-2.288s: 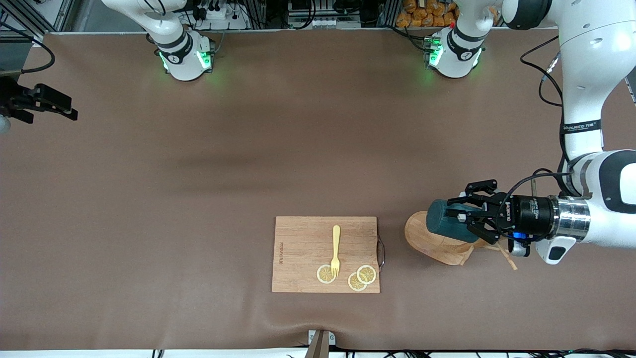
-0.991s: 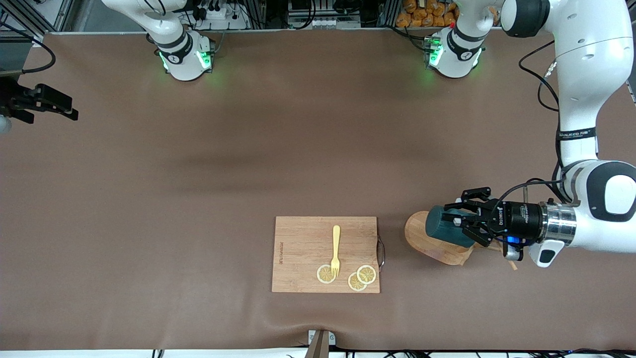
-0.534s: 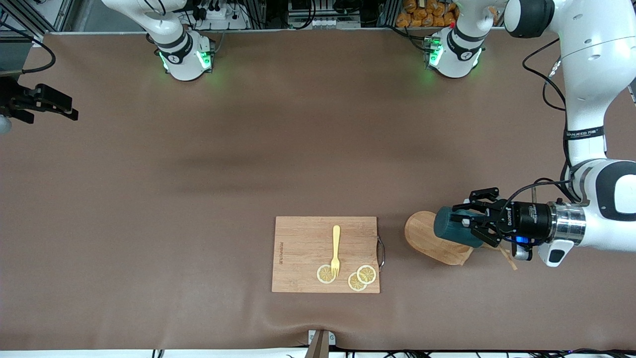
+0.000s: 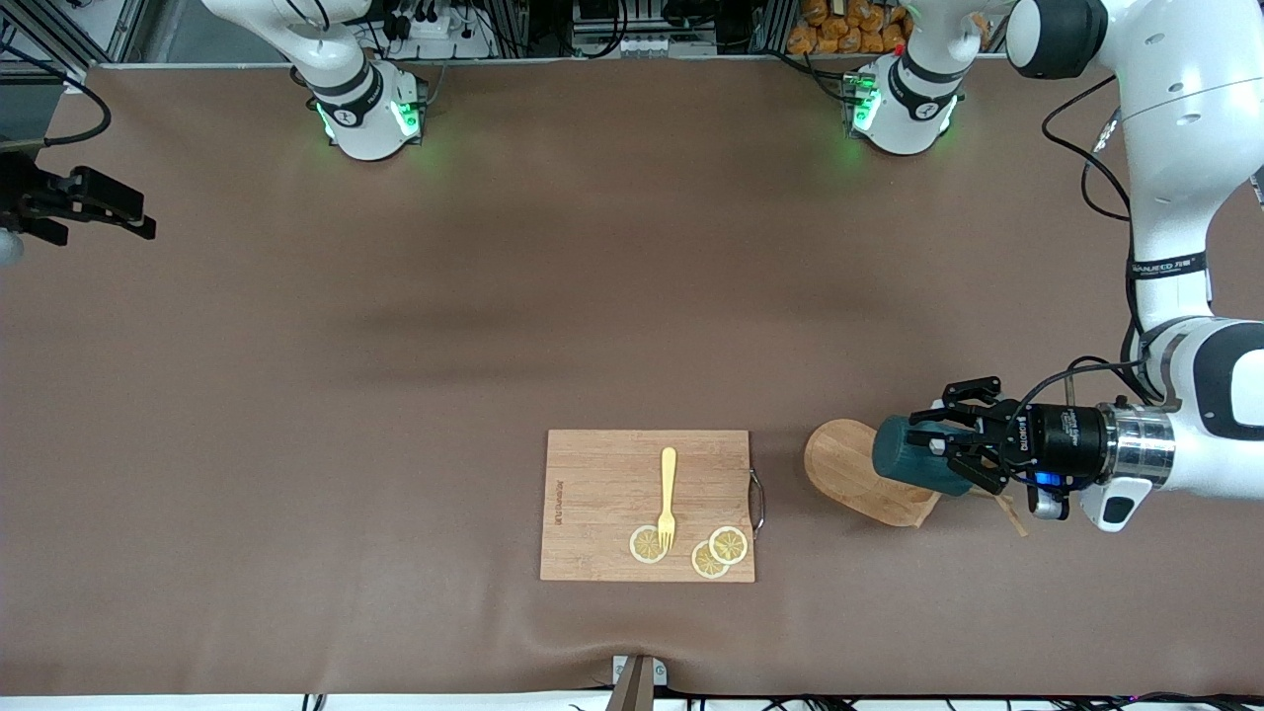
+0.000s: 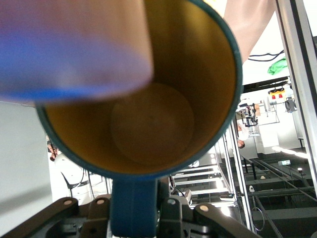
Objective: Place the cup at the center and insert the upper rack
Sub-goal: 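Lower the mug handle onto the peg and open the left gripper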
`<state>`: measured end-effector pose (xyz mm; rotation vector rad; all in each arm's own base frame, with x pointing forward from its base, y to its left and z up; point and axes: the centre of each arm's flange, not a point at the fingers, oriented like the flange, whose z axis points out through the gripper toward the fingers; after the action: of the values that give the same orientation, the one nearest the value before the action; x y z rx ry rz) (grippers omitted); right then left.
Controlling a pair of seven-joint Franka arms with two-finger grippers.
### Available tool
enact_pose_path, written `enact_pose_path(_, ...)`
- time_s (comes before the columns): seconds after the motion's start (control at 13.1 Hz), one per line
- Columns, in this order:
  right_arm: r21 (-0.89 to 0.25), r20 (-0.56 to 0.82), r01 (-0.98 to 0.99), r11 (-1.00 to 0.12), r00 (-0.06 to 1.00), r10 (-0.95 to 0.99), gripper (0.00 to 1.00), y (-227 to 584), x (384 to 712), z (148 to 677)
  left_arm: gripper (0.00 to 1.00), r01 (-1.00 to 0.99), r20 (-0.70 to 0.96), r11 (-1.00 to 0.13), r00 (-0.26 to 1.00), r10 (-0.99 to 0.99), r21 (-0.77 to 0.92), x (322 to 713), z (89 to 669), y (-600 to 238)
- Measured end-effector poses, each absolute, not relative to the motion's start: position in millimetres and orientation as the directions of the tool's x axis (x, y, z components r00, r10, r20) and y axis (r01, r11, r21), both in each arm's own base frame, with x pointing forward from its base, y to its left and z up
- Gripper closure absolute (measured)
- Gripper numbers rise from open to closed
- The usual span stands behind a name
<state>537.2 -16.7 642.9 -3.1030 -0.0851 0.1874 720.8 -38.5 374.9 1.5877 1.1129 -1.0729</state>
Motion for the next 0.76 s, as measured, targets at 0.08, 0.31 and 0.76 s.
enact_pose_path(0.08, -0.035, -0.119, 0.053, -0.998, 0.991, 0.057, 0.0, -16.6, 537.2, 642.9, 0.78, 0.963, -0.956, -0.196, 0.224, 0.188, 0.186, 721.1, 370.7, -36.4)
enact_pose_path(0.31, -0.035, -0.119, 0.053, -0.998, 0.991, 0.057, 0.0, -16.6, 537.2, 642.9, 0.78, 0.961, -0.955, -0.196, 0.23, 0.186, 0.194, 721.5, 364.5, -34.0)
enact_pose_path(0.76, -0.035, -0.119, 0.053, -0.998, 0.991, 0.057, 0.0, -16.6, 537.2, 642.9, 0.78, 0.956, -0.954, -0.203, 0.247, 0.169, 0.211, 720.5, 345.7, -24.4)
